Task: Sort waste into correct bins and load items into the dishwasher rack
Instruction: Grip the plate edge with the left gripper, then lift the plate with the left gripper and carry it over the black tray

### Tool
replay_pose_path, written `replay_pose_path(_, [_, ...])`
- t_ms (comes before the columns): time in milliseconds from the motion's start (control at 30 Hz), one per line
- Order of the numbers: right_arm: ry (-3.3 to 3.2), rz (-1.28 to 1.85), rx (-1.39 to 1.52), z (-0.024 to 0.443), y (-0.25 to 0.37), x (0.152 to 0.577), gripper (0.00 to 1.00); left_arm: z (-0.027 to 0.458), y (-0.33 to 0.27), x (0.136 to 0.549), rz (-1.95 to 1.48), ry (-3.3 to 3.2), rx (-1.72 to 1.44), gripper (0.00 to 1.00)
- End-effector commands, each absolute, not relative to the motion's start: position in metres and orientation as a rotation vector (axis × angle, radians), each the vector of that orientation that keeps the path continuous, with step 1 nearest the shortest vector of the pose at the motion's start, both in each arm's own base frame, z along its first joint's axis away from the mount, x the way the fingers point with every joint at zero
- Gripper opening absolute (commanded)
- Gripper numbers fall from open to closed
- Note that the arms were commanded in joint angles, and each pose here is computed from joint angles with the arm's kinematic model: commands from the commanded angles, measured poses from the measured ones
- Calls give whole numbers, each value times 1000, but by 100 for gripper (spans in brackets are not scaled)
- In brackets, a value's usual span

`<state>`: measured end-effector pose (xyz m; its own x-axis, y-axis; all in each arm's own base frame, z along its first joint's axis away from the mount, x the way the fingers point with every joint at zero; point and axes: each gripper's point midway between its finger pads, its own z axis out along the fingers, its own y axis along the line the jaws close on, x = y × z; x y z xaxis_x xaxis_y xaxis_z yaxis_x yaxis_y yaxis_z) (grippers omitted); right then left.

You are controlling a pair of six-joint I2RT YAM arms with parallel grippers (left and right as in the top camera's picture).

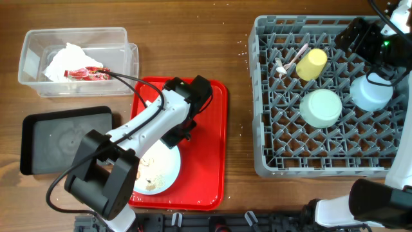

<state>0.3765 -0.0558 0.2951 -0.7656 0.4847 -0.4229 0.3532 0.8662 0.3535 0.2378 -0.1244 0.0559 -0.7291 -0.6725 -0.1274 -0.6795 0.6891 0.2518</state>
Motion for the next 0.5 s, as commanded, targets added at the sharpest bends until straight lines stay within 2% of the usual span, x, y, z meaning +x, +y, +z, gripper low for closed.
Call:
replay_pose_path(0, [2533, 319, 594, 293, -58, 378, 99, 60, -122, 243, 473, 2850, -1086, 4])
replay_pose_path(467, [2533, 319, 594, 293, -58, 378, 100, 73, -119, 247, 501, 2850, -1042, 4])
